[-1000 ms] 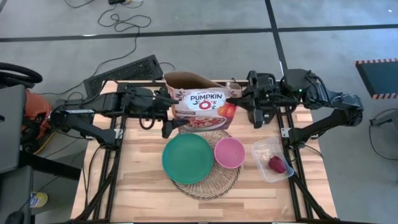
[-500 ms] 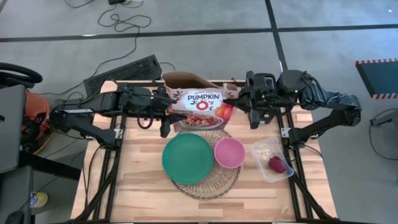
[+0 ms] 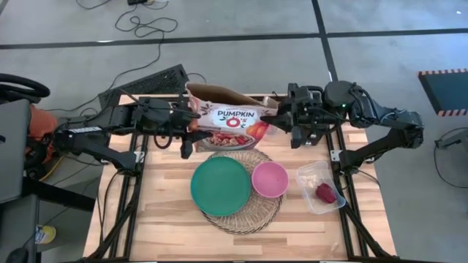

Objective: Arrange a breakfast setting
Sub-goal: Pour the cereals from the box into the pink bowl

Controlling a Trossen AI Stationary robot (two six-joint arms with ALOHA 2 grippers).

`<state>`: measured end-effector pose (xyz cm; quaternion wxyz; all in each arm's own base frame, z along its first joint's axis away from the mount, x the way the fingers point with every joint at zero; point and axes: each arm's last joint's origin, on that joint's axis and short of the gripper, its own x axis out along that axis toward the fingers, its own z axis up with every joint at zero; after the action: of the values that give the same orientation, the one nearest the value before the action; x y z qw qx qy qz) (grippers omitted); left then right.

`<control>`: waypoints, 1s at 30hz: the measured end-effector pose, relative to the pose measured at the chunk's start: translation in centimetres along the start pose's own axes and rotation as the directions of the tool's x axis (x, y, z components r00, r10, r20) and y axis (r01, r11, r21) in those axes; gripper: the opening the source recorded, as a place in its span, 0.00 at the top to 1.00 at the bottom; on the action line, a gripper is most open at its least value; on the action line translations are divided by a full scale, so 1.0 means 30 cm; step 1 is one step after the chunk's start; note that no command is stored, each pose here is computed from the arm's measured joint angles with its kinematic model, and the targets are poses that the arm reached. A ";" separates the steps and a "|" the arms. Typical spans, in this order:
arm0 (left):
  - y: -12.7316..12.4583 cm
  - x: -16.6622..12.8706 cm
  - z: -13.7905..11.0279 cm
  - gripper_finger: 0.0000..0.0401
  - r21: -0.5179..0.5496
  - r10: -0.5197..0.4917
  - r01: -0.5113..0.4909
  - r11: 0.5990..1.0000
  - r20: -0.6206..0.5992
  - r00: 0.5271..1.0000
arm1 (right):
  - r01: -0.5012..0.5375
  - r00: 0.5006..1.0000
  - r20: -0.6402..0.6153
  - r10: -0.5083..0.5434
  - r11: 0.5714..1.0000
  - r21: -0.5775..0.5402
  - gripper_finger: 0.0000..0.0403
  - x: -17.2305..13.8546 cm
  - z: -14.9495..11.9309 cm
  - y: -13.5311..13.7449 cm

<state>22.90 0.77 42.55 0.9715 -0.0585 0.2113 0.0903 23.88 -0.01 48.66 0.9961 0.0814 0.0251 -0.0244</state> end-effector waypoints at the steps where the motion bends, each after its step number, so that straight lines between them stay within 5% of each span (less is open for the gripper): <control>1: 0.002 -0.003 -0.003 0.62 0.006 0.002 -0.002 1.000 -0.006 1.000 | -0.005 1.000 -0.001 0.005 1.000 0.000 0.59 0.000 0.000 0.001; 8: 0.006 -0.029 -0.008 0.65 0.022 0.004 -0.004 1.000 -0.015 1.000 | -0.021 1.000 -0.007 0.021 1.000 -0.006 0.38 -0.001 -0.001 0.002; 25: 0.020 -0.107 -0.027 0.68 0.027 0.015 -0.014 1.000 -0.035 0.999 | -0.045 0.999 -0.013 0.045 0.999 -0.001 0.37 -0.125 0.053 0.020; 30: 0.022 -0.110 -0.036 0.71 0.039 0.013 -0.011 0.999 -0.063 0.998 | -0.048 0.994 -0.092 0.055 0.996 0.076 0.37 -0.192 0.035 0.026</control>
<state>19.38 0.74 42.92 0.9647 -0.0414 0.2439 0.0902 18.22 0.85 50.14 0.9904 0.1199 0.0689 0.0044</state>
